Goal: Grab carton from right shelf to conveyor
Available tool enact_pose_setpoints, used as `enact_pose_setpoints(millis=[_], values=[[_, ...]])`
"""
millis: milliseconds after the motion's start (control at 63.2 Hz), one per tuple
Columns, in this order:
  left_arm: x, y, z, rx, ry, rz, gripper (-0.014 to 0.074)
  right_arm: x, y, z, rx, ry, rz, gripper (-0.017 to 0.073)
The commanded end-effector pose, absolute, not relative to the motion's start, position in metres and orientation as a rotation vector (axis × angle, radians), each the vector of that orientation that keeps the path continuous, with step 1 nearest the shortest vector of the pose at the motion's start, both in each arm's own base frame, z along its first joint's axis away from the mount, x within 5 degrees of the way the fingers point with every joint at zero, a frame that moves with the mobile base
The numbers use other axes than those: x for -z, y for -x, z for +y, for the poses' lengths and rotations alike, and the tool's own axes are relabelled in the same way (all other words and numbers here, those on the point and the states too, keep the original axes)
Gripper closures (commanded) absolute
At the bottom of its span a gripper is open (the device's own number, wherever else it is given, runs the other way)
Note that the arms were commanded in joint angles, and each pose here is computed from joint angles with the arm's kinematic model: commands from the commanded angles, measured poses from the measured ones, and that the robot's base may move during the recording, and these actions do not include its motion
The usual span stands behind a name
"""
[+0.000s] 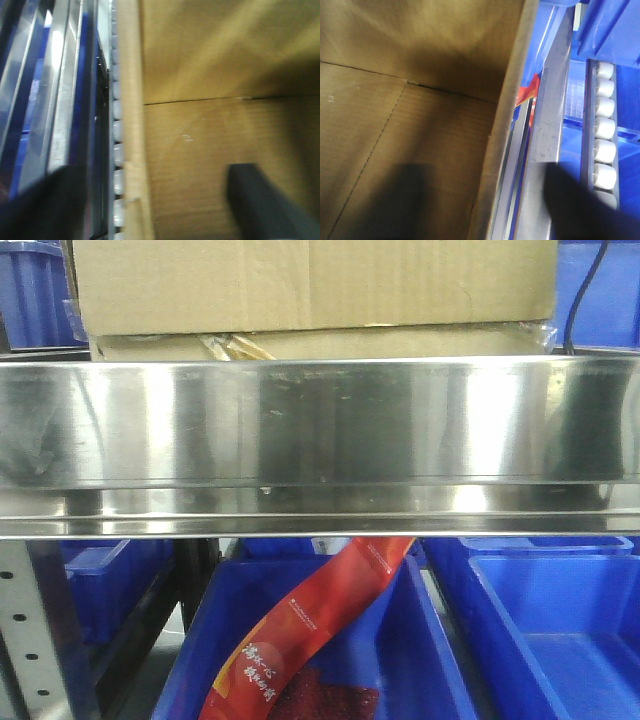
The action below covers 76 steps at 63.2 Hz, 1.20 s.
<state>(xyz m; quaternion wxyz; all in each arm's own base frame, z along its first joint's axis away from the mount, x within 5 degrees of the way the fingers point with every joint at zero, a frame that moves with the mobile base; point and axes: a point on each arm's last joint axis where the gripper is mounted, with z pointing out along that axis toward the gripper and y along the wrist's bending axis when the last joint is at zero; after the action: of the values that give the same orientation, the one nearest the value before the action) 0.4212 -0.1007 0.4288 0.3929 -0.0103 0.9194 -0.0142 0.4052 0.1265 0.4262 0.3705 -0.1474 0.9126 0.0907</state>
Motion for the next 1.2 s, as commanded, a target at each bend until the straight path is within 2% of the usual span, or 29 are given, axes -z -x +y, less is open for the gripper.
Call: enact_pose_setpoints(millis=[0, 47, 127, 190, 395, 569, 759, 886, 1186], values=[[-0.433, -0.421, -0.096, 0.041, 0.044, 2.316, 0.0388, -0.425, -0.407, 0.128, -0.22, 0.383, 2.339, 0.0571], [-0.431, -0.423, -0.097, 0.04, 0.043, 2.32, 0.0488, -0.422, -0.408, 0.128, -0.218, 0.386, 2.355, 0.0634], [-0.428, -0.424, -0.097, 0.041, 0.043, 2.326, 0.0638, -0.417, -0.409, 0.128, -0.216, 0.39, 2.378, 0.0622], [-0.426, -0.426, -0.098, 0.039, 0.042, 2.331, 0.0598, -0.417, -0.409, 0.128, -0.216, 0.39, 2.378, 0.0624], [-0.436, -0.421, -0.097, 0.05, 0.045, 2.305, 0.0612, -0.434, -0.398, 0.125, -0.221, 0.383, 2.338, 0.0625], [-0.472, -0.395, -0.092, 0.093, 0.048, 2.215, 0.0612, -0.47, -0.37, 0.117, -0.232, 0.368, 2.251, 0.0625], [-0.519, -0.349, -0.092, 0.134, -0.002, 2.098, 0.0612, -0.514, -0.327, 0.104, -0.244, 0.351, 2.131, 0.0625], [-0.533, -0.324, -0.097, 0.163, -0.036, 2.069, 0.0612, -0.535, -0.303, 0.097, -0.249, 0.344, 2.07, 0.0625], [-0.514, -0.286, -0.099, 0.114, -0.108, 2.173, 0.0612, -0.534, -0.259, 0.09, -0.26, 0.371, 2.094, 0.0625]])
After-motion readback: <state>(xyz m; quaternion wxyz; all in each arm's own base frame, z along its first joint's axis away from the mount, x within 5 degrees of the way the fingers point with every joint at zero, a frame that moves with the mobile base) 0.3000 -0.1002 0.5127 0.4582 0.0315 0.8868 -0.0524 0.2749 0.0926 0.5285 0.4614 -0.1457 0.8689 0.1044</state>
